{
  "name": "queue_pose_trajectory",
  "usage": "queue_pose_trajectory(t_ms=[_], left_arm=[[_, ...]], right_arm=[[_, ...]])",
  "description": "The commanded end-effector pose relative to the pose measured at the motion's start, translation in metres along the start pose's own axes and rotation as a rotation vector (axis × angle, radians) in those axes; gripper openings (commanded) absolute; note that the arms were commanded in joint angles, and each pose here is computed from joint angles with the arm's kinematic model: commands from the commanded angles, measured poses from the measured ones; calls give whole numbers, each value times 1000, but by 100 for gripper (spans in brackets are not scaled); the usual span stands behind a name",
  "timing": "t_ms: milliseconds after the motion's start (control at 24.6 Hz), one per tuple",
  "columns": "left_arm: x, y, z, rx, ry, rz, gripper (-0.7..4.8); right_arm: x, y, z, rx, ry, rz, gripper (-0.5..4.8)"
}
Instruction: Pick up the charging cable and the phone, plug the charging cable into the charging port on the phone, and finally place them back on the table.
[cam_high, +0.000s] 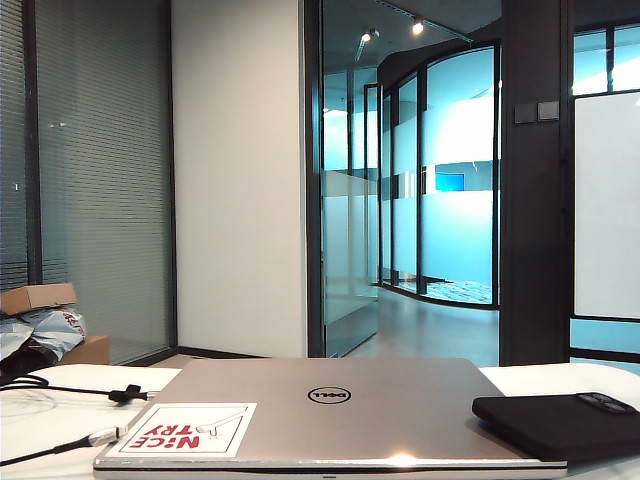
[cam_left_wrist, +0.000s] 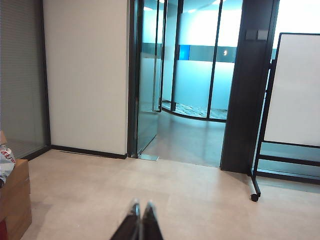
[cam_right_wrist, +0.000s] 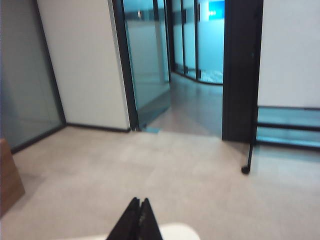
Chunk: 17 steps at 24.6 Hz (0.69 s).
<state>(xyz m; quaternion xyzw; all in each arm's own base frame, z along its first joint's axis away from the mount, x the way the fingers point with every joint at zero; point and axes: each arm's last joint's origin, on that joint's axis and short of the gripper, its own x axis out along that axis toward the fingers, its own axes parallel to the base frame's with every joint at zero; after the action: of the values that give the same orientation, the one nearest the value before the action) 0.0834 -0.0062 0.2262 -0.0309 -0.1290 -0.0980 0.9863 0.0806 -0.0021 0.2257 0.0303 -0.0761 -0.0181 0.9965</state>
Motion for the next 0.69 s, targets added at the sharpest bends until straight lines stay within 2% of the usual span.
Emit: queue_pose_trajectory(t_ms=[41,163,325,447,569,691], left_arm=[[6,-1,22,3,-36,-2,-6],[23,1,38,4,-41,-3,-6],[57,6,47,-26,22,1,-6],[86,9,39,-49,140,-6,-6],[109,3,27,-68,235,-52,-6],[125,-7,5,-27,340,-116,-6]], right_arm=[[1,2,26,5,-40,3,-3],[13,4,51,5,-16,9,-3],[45,9,74,6,83,123,-3],[66,19,87,14,125,205,-3],[77,34,93,11,152,299,-3],[80,56,91,21,185,436,-3]])
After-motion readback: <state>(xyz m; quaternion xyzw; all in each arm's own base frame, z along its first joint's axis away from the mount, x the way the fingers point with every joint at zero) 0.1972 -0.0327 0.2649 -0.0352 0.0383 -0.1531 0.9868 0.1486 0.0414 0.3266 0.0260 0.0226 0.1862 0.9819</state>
